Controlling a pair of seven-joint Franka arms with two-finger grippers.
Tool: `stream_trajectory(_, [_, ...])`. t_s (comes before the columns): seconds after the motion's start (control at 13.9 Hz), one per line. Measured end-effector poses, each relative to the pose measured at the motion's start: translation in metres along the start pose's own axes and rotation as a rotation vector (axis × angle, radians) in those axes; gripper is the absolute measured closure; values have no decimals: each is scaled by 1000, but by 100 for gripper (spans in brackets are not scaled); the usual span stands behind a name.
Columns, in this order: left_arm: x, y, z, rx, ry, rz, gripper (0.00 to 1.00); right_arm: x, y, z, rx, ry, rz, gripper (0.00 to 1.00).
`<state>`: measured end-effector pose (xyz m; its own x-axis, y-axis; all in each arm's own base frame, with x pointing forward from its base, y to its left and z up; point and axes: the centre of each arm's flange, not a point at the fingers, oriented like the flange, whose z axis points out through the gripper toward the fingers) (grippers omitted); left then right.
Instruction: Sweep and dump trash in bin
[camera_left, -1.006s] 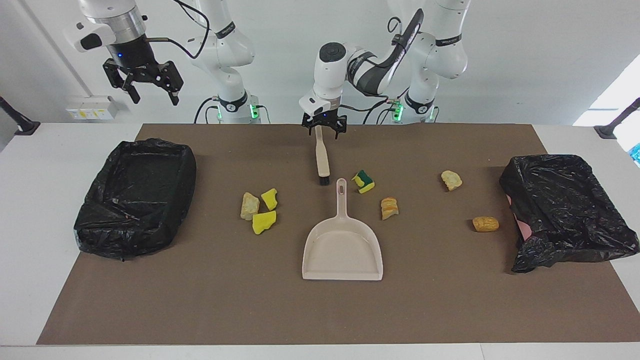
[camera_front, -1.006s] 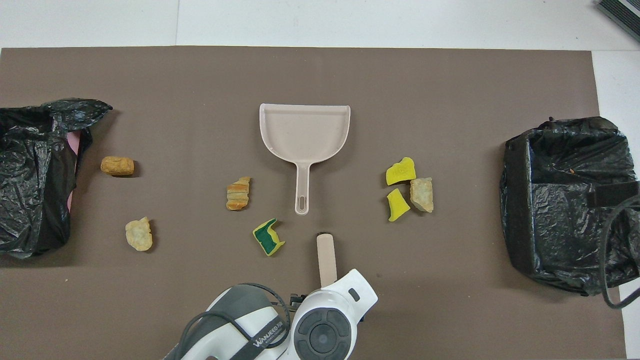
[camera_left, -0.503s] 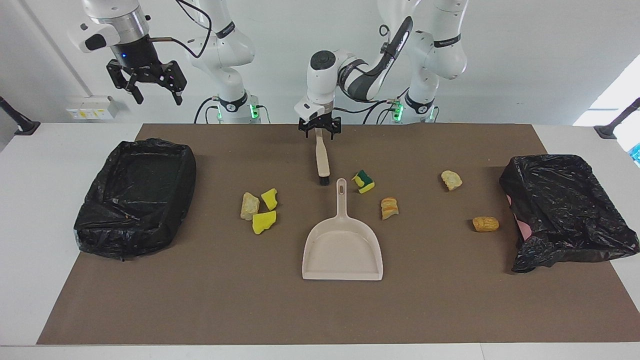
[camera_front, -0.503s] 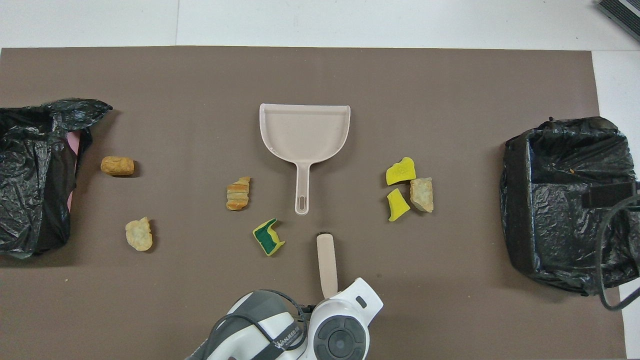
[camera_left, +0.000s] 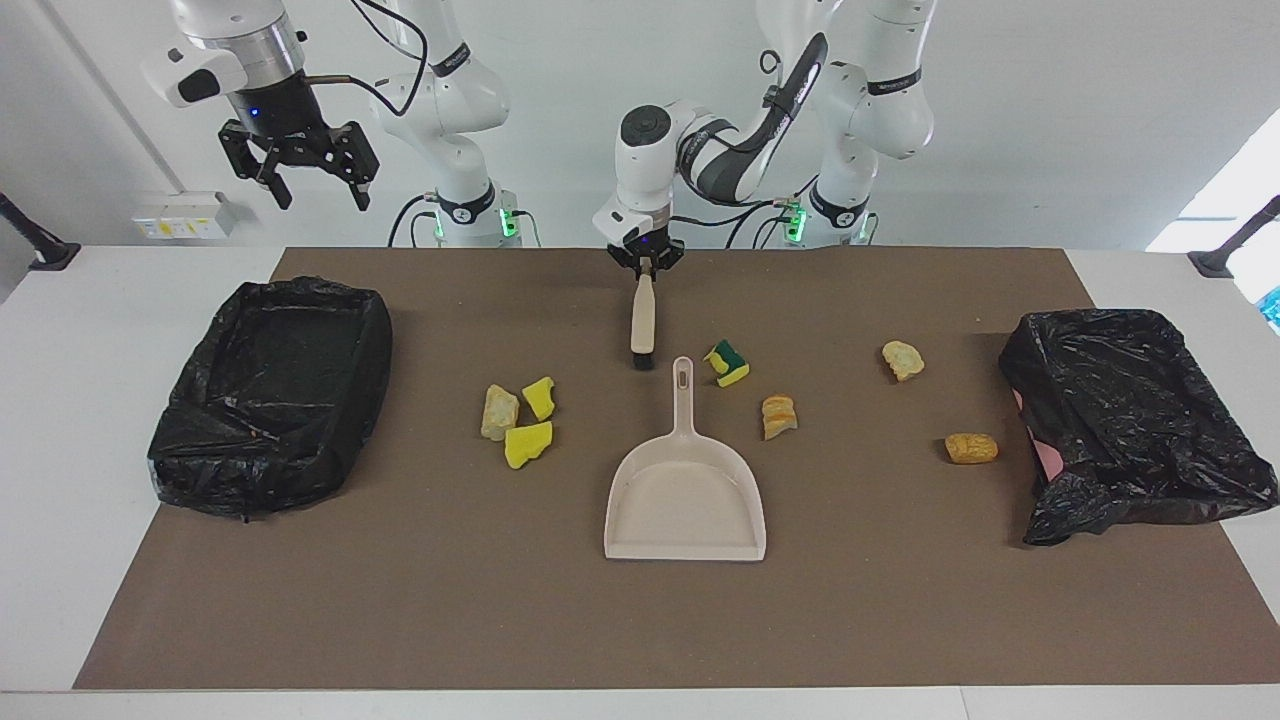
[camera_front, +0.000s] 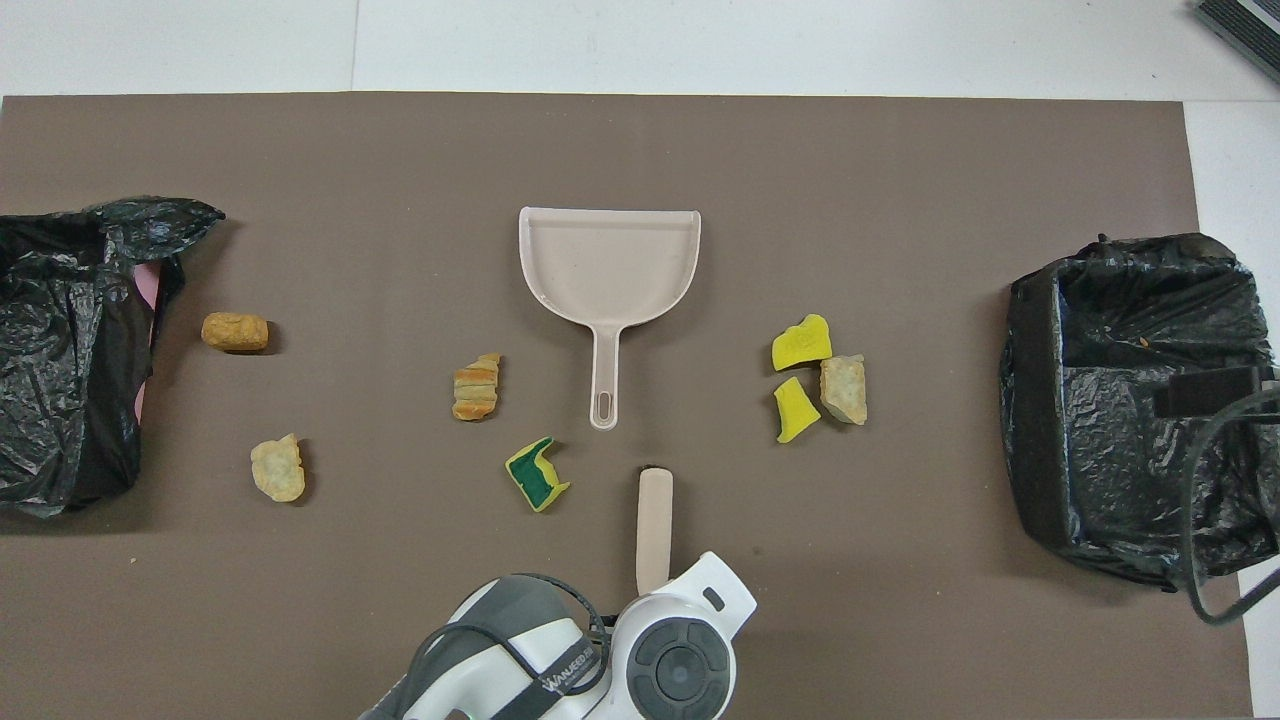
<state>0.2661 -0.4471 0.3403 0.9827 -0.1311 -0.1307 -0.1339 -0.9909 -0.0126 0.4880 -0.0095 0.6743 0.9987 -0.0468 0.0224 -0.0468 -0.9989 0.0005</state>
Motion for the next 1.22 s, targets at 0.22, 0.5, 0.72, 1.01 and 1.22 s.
stream_trajectory(0.22, [16, -20, -18, 27, -23, -44, 74, 0, 0, 1, 0, -2, 0, 0])
stream_trajectory(0.5, [28, -50, -49, 126, -78, -77, 74, 0, -1, 5, -1, -12, -2, 0])
stream_trajectory(0.72, [34, -74, -50, 217, -116, -113, 74, 2, -19, 13, 0, -31, -36, 0])
stream_trajectory(1.01, [72, -136, -53, 321, -111, -252, 74, 16, -75, 35, -7, -27, -116, 0])
stream_trajectory(1.22, [103, -190, -55, 366, -97, -387, 74, 28, -87, 50, -5, -22, -132, 0])
